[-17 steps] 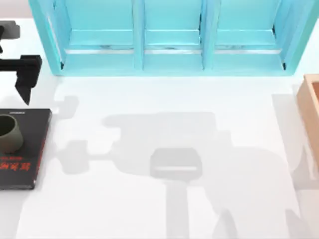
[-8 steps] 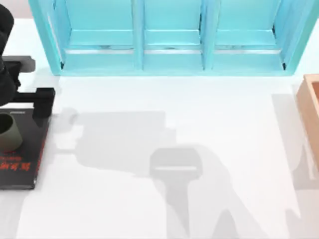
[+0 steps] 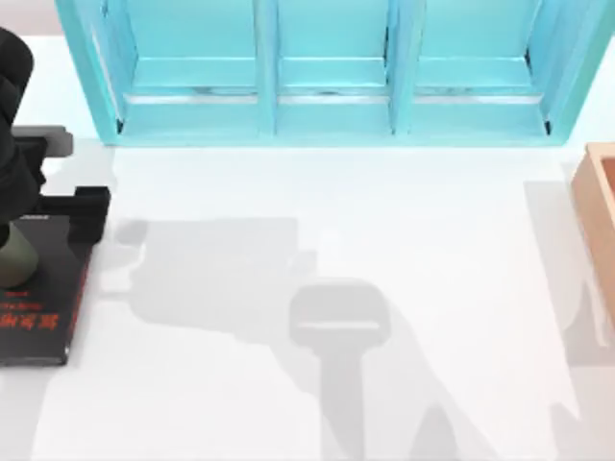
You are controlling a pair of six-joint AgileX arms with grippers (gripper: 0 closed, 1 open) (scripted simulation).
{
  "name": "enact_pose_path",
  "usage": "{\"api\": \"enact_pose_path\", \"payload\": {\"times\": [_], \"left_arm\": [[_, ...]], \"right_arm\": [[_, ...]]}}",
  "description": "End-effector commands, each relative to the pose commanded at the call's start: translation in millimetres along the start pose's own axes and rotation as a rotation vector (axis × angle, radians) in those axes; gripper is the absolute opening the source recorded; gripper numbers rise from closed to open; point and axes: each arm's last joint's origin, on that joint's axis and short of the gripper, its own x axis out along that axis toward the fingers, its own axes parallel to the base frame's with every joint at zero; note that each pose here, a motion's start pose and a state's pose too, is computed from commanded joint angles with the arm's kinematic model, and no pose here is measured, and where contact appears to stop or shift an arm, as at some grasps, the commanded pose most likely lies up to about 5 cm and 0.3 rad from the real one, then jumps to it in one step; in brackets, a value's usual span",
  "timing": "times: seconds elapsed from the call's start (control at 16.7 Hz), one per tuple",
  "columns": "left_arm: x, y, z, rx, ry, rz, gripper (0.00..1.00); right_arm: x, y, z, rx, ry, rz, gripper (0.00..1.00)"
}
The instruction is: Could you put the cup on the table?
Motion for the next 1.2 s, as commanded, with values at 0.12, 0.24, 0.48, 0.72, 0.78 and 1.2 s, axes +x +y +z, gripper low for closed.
{"api": "enact_pose_path", "payload": {"times": [0.12, 0.24, 0.48, 0.72, 0.78, 1.2], "left_arm": [[0.0, 0.0, 0.0, 0.000, 0.000, 0.000, 0.77], [0.0, 0.0, 0.0, 0.000, 0.000, 0.000, 0.62], [0.0, 0.0, 0.0, 0.000, 0.000, 0.000, 0.32], [0.0, 0.0, 0.0, 0.000, 0.000, 0.000, 0.02], [0.0, 0.0, 0.0, 0.000, 0.000, 0.000, 0.00], [0.0, 0.0, 0.0, 0.000, 0.000, 0.000, 0.00]], "right_arm": [[0.0, 0.0, 0.0, 0.000, 0.000, 0.000, 1.00], [0.0, 0.0, 0.0, 0.000, 0.000, 0.000, 1.00], [0.0, 0.0, 0.0, 0.000, 0.000, 0.000, 1.00], [0.0, 0.0, 0.0, 0.000, 0.000, 0.000, 1.00], [0.0, 0.0, 0.0, 0.000, 0.000, 0.000, 1.00], [0.0, 0.0, 0.0, 0.000, 0.000, 0.000, 1.00]]}}
